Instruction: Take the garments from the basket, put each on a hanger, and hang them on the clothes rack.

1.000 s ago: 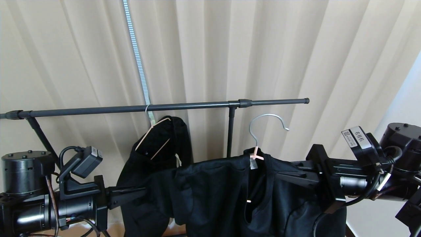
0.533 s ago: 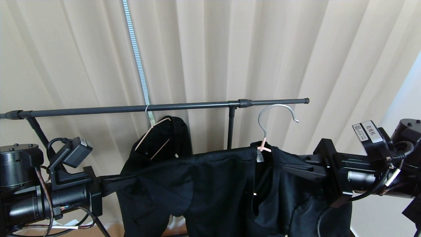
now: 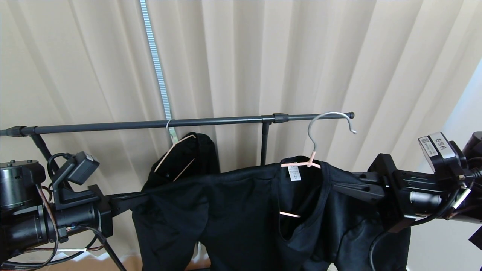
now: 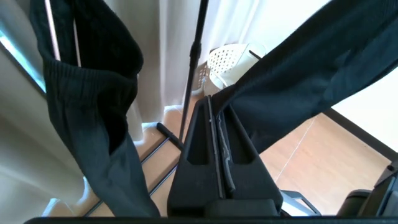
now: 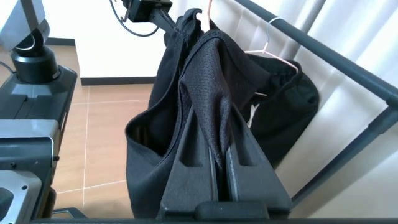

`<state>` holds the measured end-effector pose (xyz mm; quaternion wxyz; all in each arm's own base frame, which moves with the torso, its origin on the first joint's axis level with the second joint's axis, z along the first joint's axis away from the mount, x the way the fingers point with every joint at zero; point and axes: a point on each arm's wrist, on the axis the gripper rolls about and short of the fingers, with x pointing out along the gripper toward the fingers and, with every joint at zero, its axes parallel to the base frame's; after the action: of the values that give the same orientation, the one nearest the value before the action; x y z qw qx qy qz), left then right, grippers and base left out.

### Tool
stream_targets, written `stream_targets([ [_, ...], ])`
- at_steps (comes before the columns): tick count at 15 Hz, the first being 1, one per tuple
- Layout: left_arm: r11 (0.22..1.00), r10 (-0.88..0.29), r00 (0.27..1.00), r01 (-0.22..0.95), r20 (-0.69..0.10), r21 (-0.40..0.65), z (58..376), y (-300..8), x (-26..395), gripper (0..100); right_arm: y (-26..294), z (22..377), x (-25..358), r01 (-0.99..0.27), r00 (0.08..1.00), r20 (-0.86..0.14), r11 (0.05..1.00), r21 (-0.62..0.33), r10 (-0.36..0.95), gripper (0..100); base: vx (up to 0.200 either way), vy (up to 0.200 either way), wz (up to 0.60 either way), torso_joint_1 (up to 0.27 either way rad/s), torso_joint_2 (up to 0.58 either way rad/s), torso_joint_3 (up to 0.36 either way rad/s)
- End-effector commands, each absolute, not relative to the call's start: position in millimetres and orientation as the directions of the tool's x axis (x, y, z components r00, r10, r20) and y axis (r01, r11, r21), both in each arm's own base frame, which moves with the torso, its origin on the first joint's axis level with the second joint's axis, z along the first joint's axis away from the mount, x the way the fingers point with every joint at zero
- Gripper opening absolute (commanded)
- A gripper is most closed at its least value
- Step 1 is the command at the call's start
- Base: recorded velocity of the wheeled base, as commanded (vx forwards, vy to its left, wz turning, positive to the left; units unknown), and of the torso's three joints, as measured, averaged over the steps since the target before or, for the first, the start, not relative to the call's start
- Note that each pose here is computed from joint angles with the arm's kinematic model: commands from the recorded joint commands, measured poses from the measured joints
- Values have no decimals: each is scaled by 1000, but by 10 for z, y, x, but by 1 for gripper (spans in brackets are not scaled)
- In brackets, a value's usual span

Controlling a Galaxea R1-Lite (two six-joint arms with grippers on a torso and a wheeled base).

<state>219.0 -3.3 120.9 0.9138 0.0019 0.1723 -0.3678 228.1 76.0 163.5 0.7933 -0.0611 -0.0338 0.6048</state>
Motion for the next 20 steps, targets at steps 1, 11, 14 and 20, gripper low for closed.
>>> stream_targets([
  [1,732,-668,671,669,-321,-126,1193,-21,2203,0,737,1667,2281,-952,271,-13,266,-150,962,0,0,0,0,0,0,0],
  [11,748,-651,688,654,-322,-116,1186,46,2242,0,570,1719,2332,-946,281,-3,277,-169,960,0,0,0,0,0,0,0],
  [14,749,-649,688,651,-325,-118,1176,54,2252,0,553,1723,2337,-945,283,-2,279,-170,959,0,0,0,0,0,0,0],
  [20,752,-647,689,648,-326,-122,1169,64,2255,0,520,1722,2363,-941,296,-2,292,-170,955,0,0,0,0,0,0,0],
])
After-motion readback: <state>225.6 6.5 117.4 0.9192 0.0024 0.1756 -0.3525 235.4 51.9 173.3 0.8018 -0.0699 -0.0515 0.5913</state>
